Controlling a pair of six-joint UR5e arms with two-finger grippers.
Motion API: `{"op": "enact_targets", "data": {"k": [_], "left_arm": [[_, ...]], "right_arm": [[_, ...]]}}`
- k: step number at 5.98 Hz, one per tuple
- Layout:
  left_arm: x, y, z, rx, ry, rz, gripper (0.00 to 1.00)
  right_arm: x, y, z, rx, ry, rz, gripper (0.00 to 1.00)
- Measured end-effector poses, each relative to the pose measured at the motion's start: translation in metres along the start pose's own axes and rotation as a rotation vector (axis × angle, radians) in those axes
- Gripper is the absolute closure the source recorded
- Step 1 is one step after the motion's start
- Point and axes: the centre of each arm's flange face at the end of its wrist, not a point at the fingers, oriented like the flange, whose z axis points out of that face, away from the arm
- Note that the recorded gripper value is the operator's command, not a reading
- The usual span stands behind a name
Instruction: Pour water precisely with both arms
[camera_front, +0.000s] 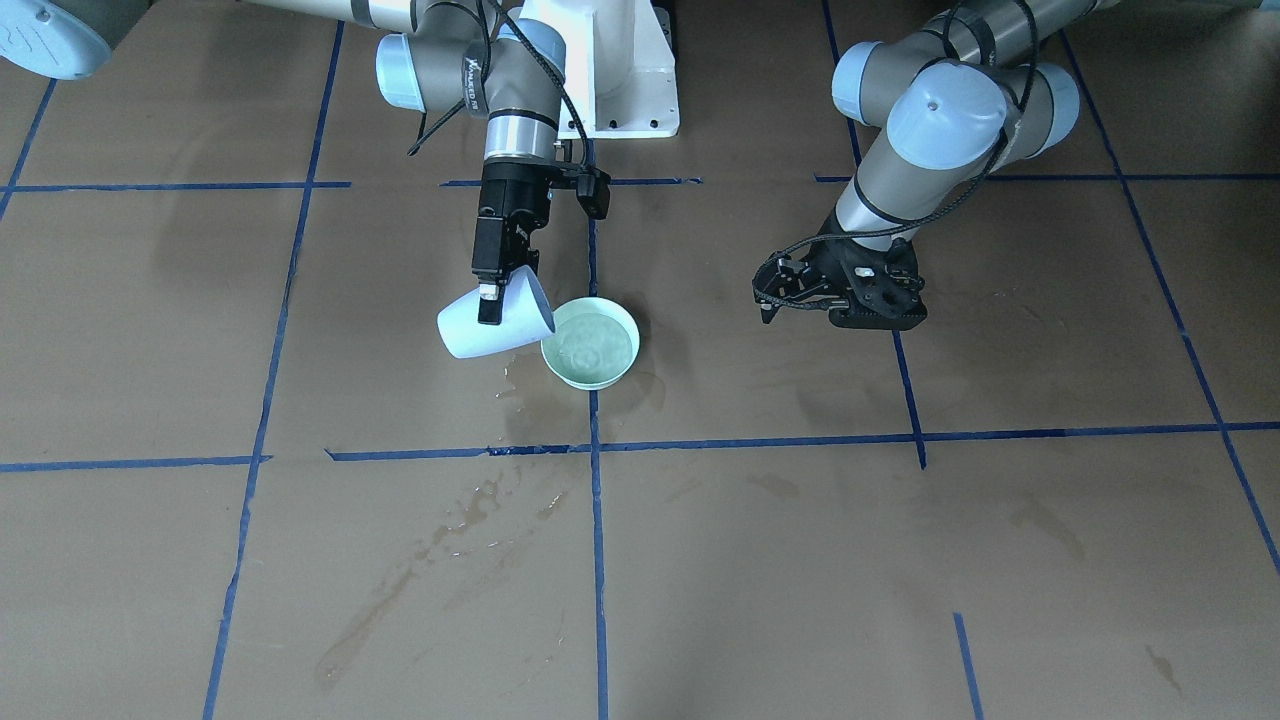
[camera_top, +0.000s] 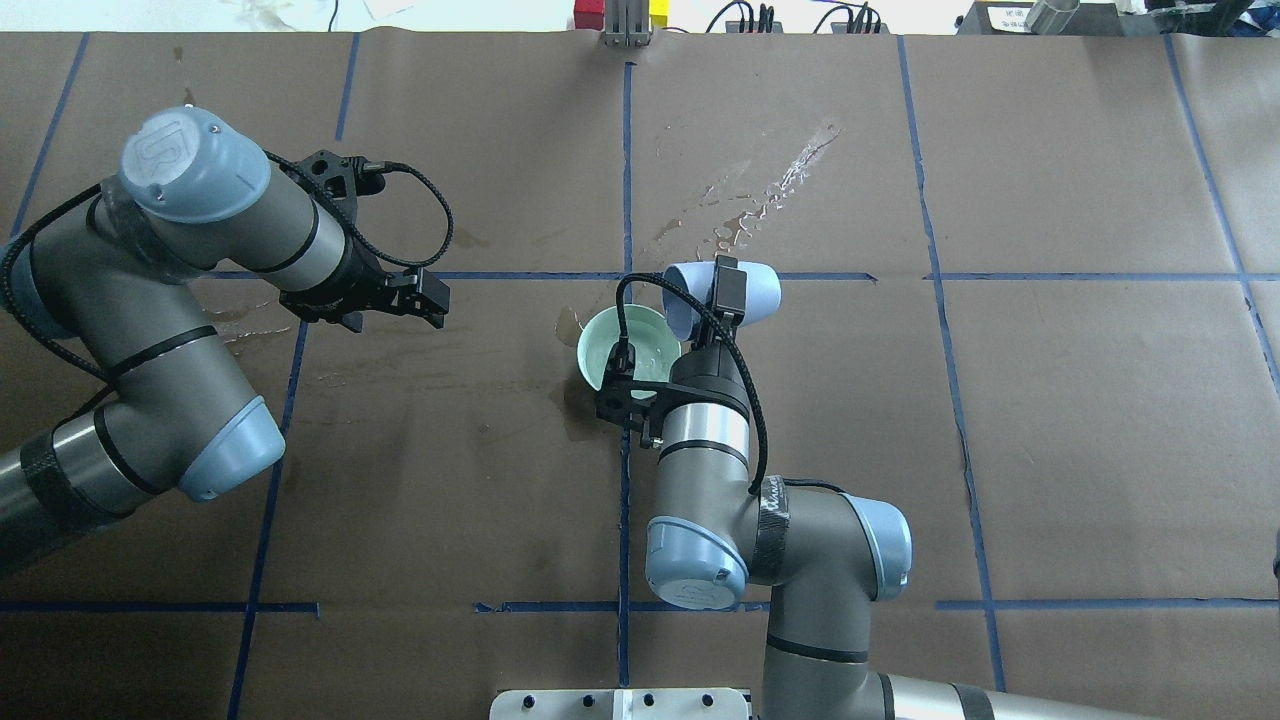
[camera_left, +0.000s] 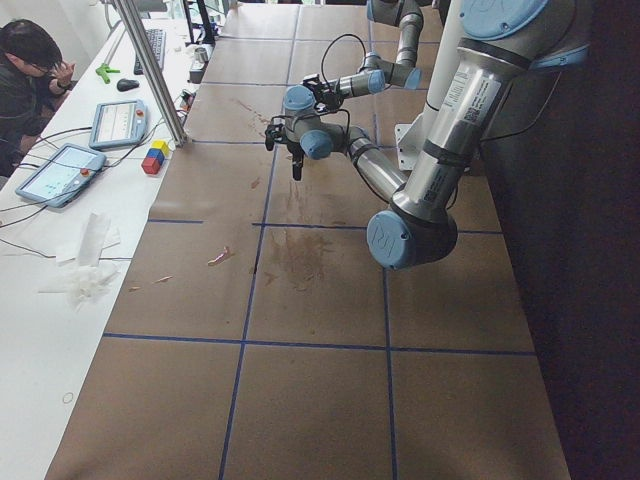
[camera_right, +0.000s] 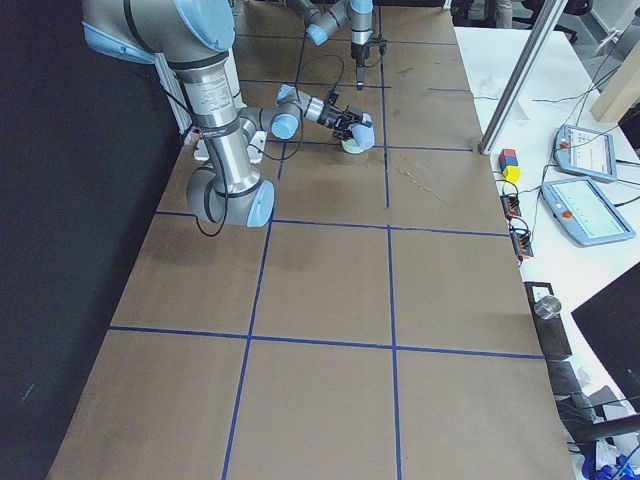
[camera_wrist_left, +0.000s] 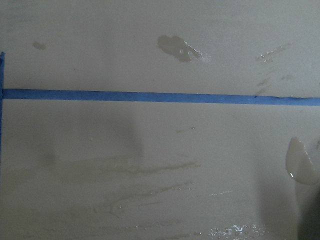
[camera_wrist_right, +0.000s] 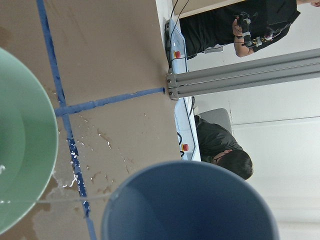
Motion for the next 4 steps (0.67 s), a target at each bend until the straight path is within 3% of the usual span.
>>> {"op": "enact_targets", "data": {"k": [2, 4], "left_arm": [[0.0, 0.0, -0.001, 0.002, 0.0, -0.005, 0.0], [0.001, 0.0, 0.0, 0.002, 0.0, -0.007, 0.0]], "right_arm": [[0.008, -0.005, -0.002, 0.015, -0.018, 0.117, 1.0], [0.02, -0.01, 0.0, 0.055, -0.096, 0.36, 1.0]]}}
